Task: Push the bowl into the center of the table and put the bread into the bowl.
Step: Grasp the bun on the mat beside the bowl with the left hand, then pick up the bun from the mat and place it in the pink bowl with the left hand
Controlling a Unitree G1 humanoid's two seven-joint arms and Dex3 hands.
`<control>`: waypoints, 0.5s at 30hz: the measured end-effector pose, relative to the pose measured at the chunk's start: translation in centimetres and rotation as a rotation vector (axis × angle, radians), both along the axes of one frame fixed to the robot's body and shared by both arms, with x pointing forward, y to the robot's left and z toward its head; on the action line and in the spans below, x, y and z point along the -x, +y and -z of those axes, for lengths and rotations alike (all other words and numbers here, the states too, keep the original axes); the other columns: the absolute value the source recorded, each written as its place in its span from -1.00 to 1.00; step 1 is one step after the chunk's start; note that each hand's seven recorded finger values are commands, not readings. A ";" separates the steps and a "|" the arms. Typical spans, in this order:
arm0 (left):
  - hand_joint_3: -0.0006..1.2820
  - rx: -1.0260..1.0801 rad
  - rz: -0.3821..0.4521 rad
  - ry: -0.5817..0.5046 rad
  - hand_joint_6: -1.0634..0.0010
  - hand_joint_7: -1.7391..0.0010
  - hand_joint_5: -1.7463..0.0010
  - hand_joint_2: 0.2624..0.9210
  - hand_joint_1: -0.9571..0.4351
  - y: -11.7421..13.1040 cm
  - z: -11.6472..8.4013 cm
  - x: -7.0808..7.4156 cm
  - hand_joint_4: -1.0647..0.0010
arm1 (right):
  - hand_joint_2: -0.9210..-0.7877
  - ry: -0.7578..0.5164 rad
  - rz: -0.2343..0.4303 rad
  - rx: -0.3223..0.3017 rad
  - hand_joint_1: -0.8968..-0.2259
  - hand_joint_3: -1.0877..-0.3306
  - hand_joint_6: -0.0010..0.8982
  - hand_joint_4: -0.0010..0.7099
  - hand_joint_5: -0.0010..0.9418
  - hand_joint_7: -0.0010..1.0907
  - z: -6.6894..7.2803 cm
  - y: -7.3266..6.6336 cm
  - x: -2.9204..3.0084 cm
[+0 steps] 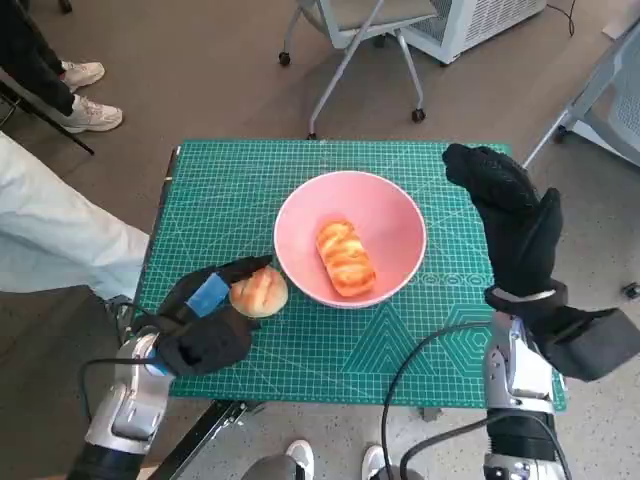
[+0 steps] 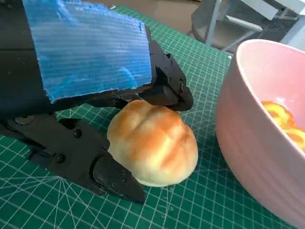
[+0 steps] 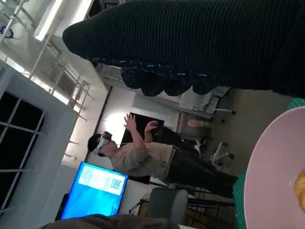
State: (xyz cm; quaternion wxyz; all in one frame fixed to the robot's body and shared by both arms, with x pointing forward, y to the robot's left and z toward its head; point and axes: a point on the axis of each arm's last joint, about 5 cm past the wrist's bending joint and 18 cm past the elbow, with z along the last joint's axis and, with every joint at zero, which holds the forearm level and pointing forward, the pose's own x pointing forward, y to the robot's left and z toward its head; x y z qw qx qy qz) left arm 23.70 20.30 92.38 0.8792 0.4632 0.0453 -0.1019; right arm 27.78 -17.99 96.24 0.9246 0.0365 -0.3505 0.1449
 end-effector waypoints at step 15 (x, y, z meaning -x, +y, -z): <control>-0.92 -0.030 -0.049 -0.043 -0.16 -0.26 -0.31 0.99 0.38 0.2 0.5 -0.2 -0.37 | -1.00 0.000 0.001 0.001 -0.41 -0.36 -0.89 -0.44 -1.00 -0.05 0.0 0.0 0.00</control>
